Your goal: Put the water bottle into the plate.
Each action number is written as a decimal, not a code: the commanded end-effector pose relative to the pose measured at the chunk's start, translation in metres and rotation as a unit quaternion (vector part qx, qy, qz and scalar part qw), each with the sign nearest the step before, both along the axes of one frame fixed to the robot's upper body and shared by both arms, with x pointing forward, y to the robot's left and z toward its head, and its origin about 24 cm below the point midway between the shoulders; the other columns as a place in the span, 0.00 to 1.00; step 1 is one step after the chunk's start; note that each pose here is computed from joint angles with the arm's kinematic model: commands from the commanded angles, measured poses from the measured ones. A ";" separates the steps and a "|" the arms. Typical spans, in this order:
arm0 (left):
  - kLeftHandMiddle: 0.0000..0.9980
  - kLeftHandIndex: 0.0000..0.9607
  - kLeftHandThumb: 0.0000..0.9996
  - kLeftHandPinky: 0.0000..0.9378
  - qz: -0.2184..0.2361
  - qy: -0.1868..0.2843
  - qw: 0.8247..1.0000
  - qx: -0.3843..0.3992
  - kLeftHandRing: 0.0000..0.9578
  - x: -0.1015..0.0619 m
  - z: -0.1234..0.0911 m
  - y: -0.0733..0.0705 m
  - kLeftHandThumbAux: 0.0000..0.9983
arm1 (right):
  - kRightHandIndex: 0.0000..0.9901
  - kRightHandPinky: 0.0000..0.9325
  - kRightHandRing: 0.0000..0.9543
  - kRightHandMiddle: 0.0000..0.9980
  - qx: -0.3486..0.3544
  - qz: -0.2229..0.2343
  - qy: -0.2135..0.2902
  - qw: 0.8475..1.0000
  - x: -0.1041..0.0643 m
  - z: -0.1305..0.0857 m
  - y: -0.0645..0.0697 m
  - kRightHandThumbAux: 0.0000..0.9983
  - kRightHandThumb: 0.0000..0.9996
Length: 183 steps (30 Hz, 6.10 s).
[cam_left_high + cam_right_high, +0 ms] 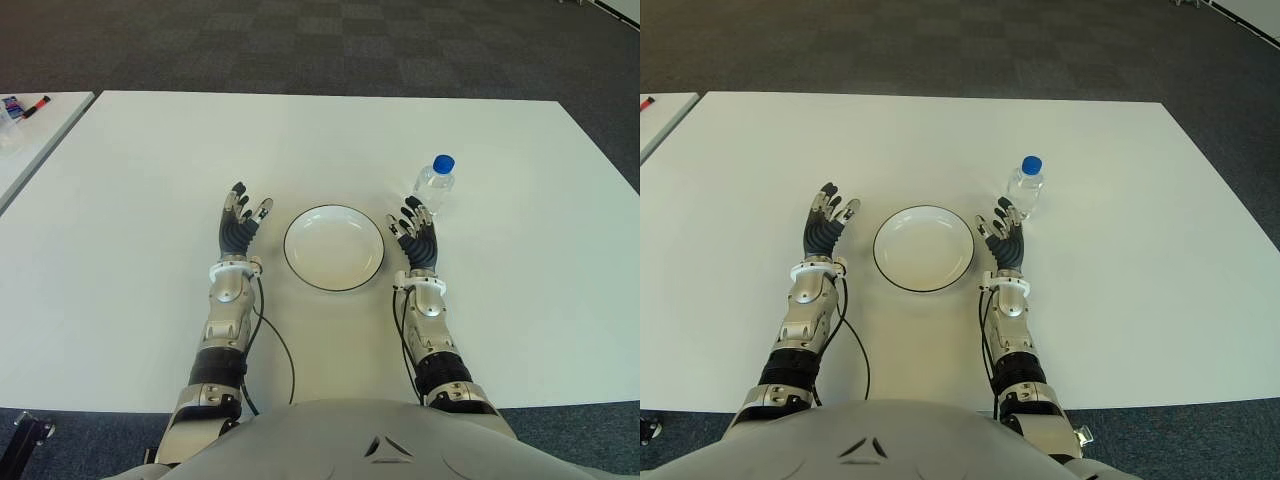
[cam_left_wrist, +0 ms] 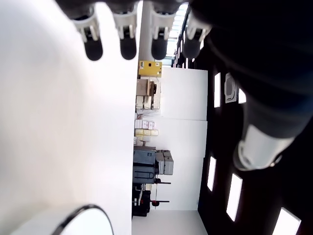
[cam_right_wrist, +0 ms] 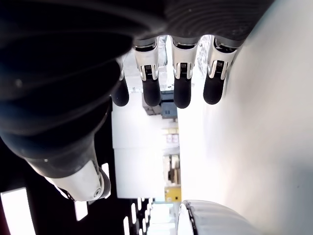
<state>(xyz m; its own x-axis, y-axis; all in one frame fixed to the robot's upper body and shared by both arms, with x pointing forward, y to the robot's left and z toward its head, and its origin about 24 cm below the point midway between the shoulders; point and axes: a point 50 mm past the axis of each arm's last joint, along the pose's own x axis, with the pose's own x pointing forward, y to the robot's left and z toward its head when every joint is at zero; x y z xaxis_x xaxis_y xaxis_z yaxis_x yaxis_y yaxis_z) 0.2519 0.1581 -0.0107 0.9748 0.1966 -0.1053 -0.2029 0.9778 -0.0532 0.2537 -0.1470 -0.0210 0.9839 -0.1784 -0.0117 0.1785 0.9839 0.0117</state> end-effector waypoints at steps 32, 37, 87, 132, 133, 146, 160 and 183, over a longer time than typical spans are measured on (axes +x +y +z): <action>0.06 0.08 0.19 0.09 0.000 0.009 1.000 0.001 0.05 -0.001 -0.003 -0.003 0.64 | 0.13 0.16 0.14 0.15 -0.028 0.028 -0.092 0.995 -0.023 0.050 0.011 0.80 0.38; 0.06 0.08 0.19 0.09 -0.003 0.010 1.000 -0.001 0.05 -0.001 -0.003 -0.003 0.63 | 0.13 0.18 0.14 0.15 -0.033 0.027 -0.097 0.994 -0.024 0.054 0.010 0.83 0.40; 0.06 0.08 0.18 0.06 -0.008 0.015 1.000 0.008 0.03 -0.002 -0.007 -0.001 0.65 | 0.08 0.14 0.10 0.10 -0.109 -0.099 -0.183 0.972 -0.032 0.070 -0.018 0.76 0.47; 0.03 0.06 0.16 0.06 -0.012 0.018 0.999 0.033 0.02 -0.002 -0.002 0.002 0.64 | 0.04 0.12 0.07 0.07 -0.244 -0.234 -0.076 0.938 -0.005 0.032 -0.060 0.70 0.41; 0.03 0.06 0.16 0.06 -0.011 0.018 0.999 0.031 0.02 -0.002 -0.002 0.001 0.64 | 0.04 0.12 0.07 0.07 -0.243 -0.227 -0.067 0.941 -0.005 0.032 -0.060 0.70 0.41; 0.03 0.06 0.17 0.04 -0.015 0.015 1.000 0.020 0.02 -0.002 -0.002 0.001 0.65 | 0.00 0.11 0.06 0.04 -0.243 -0.194 0.013 0.950 0.001 0.024 -0.061 0.58 0.46; 0.03 0.05 0.15 0.03 -0.015 0.016 0.999 0.034 0.01 -0.003 -0.002 0.000 0.64 | 0.02 0.09 0.05 0.03 -0.289 -0.196 0.041 0.936 0.010 0.016 -0.058 0.51 0.33; 0.04 0.06 0.19 0.07 -0.004 0.014 1.000 0.005 0.03 -0.002 -0.003 0.000 0.68 | 0.02 0.09 0.05 0.04 -0.309 -0.159 0.054 0.936 0.012 0.005 -0.052 0.53 0.33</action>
<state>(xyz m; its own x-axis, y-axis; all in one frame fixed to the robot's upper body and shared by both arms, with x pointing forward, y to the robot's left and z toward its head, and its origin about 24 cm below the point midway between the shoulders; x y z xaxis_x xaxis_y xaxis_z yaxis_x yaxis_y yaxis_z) 0.2520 0.1574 -0.0098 0.9772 0.1813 -0.1110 -0.1837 0.9829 -0.0125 0.2637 -0.2005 -0.0157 0.8713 -0.4816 0.0945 0.4436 0.6902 -0.5717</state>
